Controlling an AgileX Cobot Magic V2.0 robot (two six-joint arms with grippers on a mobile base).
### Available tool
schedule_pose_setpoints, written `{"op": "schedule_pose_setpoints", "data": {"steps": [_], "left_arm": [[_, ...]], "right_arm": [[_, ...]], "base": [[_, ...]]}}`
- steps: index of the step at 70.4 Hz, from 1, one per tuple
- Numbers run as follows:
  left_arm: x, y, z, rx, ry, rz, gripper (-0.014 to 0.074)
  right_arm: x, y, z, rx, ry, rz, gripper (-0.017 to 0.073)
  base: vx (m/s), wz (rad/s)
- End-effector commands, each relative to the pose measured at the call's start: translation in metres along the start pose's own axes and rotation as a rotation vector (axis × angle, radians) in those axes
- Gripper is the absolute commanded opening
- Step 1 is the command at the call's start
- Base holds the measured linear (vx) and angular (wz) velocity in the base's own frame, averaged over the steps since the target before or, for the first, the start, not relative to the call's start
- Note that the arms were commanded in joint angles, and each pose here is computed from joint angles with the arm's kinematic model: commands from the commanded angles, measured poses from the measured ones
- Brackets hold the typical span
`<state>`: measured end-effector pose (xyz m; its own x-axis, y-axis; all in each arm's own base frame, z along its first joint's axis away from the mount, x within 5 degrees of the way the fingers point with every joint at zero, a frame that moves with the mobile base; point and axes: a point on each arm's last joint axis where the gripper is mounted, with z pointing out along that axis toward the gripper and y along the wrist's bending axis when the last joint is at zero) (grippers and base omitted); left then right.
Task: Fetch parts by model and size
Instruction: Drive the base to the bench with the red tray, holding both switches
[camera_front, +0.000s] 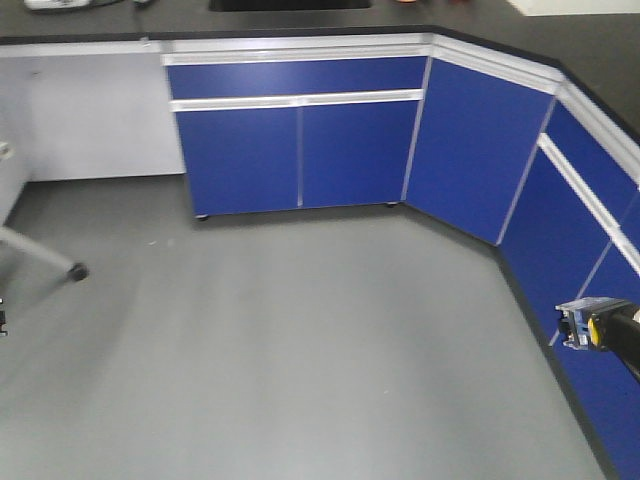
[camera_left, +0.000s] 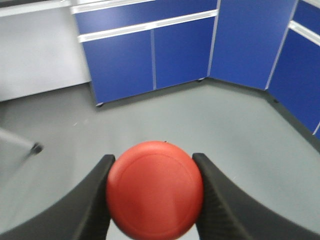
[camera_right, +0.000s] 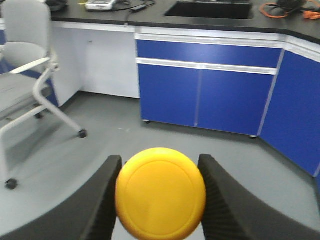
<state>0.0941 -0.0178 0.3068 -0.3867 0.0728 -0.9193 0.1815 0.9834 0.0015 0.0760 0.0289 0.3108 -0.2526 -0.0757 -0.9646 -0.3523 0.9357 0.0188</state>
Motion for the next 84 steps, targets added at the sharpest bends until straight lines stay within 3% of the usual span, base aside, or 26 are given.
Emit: {"op": "schedule_pose_setpoints", "data": {"steps": [1,84], "left_arm": [[-0.0151,-0.0011,-0.0029,0.012,-0.094,-0.008,-0.0006],[-0.0151,-0.0011,-0.0029,0.012,-0.094,-0.008,-0.0006]], "right_arm": [[-0.0162,0.0002,-0.0026,0.000,-0.101,-0.013,-0.0010],[-0.0162,0.0002,-0.0026,0.000,-0.101,-0.013,-0.0010]], "base": [[0.40,-0.46],[0.25,-0.86]]}}
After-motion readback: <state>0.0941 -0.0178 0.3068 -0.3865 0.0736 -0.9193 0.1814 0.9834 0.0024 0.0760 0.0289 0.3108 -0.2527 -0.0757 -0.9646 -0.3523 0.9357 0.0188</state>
